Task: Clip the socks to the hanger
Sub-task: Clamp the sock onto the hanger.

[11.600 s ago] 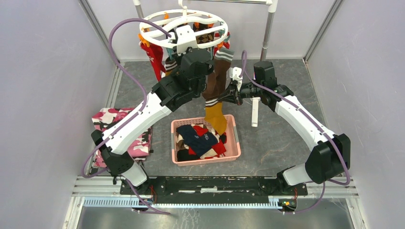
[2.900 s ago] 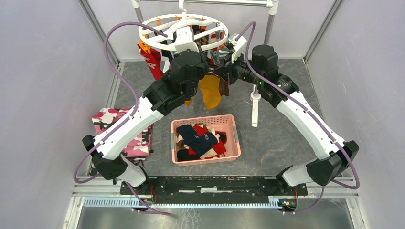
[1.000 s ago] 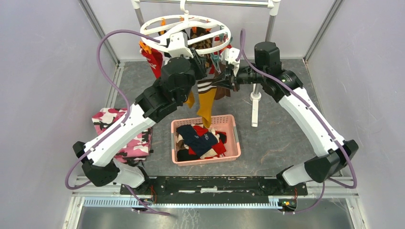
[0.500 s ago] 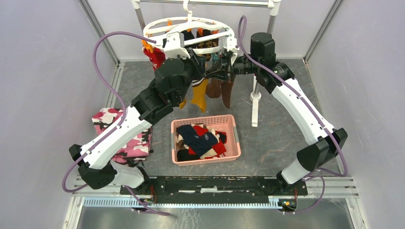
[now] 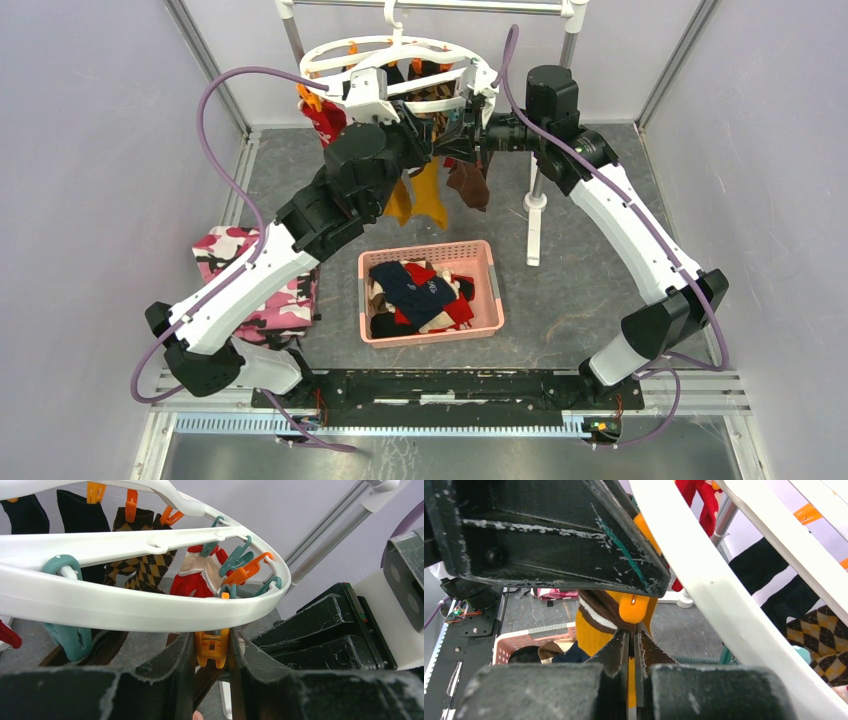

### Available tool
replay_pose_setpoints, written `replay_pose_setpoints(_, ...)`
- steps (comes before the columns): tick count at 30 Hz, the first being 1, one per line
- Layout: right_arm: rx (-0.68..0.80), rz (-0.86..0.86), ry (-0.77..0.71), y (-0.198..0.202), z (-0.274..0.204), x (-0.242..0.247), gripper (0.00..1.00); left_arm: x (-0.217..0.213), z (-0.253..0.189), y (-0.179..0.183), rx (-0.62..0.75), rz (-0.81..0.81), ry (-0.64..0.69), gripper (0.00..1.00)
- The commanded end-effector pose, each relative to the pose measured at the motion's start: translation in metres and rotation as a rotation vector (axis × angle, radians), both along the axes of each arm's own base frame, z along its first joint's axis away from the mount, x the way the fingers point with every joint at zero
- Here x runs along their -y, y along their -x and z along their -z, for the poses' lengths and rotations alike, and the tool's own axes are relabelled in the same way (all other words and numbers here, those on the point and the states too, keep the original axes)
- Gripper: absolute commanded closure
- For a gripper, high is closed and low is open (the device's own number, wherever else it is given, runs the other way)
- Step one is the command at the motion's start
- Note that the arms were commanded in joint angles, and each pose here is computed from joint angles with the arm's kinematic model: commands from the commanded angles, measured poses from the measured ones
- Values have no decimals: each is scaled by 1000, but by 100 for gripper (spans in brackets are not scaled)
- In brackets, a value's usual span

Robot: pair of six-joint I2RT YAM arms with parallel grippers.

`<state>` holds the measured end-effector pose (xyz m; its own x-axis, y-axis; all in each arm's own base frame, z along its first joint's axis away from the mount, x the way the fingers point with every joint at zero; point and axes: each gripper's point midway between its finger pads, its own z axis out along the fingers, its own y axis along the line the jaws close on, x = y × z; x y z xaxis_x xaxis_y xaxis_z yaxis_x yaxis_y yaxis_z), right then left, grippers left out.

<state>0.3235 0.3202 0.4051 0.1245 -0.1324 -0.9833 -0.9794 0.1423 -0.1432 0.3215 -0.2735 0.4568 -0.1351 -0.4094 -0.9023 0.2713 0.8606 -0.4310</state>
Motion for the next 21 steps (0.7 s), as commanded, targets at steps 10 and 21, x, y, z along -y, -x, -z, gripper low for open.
replay_pose_setpoints(10, -38, 72, -38, -7, -13, 5, 100, -9, -23, 15, 66, 37, 51, 98)
replay_pose_setpoints(21, -45, 70, -43, -7, -15, 7, 100, -3, -21, 17, 74, 73, 34, 98)
